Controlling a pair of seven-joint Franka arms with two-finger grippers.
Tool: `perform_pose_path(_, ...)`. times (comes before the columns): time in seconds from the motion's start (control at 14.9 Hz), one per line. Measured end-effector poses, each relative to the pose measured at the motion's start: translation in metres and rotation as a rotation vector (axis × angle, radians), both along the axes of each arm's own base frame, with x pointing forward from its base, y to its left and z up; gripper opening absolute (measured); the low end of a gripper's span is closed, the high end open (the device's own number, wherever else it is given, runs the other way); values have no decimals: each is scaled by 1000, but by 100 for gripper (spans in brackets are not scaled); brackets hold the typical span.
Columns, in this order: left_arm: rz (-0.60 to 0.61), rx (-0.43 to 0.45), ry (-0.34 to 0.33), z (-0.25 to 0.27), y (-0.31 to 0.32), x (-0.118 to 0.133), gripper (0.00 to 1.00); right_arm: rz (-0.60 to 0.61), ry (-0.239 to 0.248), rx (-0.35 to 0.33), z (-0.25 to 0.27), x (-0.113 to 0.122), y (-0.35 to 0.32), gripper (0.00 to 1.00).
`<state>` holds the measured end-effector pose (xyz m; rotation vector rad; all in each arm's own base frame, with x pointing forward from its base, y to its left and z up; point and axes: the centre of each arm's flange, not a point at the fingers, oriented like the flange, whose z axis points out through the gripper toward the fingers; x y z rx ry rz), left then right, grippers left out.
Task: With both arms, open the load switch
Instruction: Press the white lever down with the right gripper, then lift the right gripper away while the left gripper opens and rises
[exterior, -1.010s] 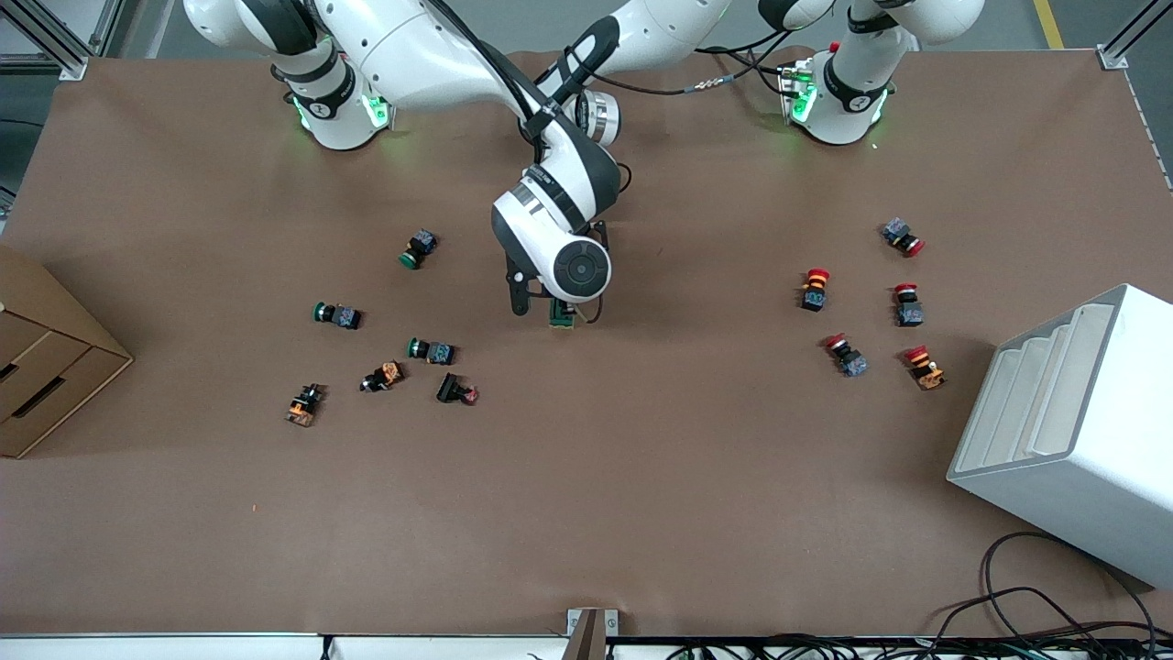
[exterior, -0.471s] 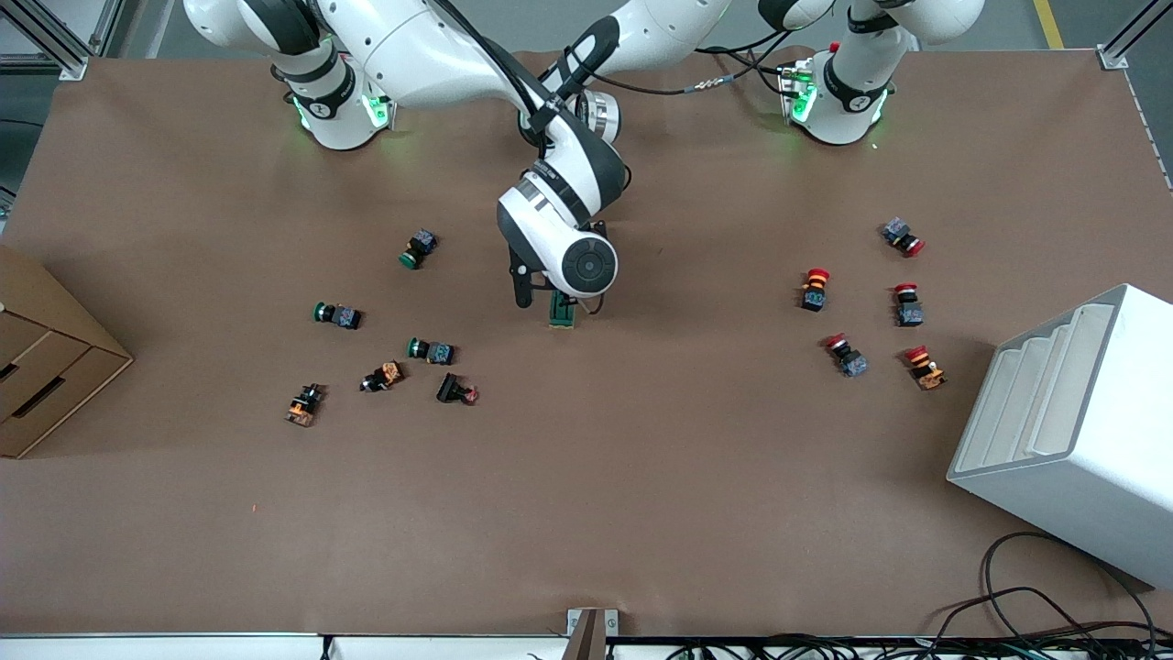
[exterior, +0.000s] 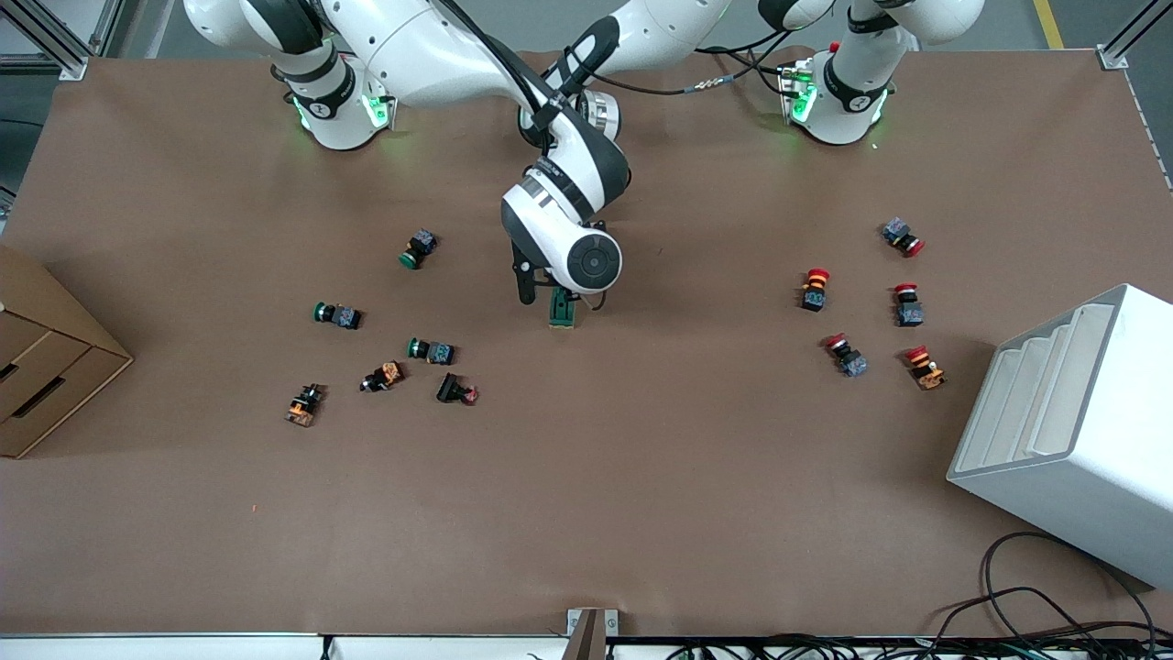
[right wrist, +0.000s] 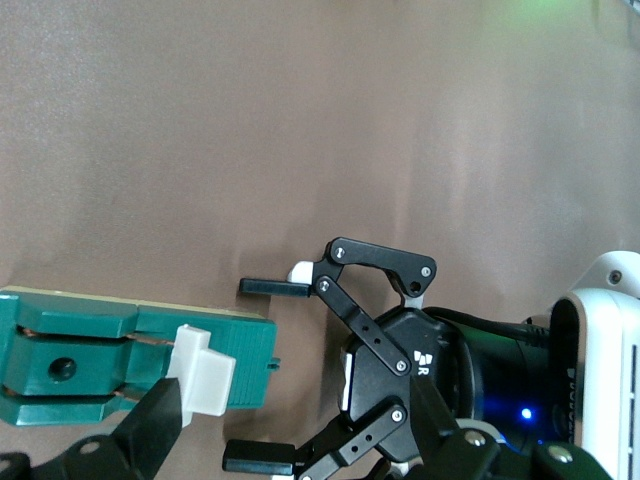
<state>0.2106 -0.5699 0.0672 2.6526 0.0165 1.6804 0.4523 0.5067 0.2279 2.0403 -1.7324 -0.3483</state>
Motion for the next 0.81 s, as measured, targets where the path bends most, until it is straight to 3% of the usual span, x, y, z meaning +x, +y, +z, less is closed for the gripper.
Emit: perform_pose_path(0.81, 0, 0, -1, 0, 0, 0, 100, 8, 11, -10, -10, -5, 2, 100)
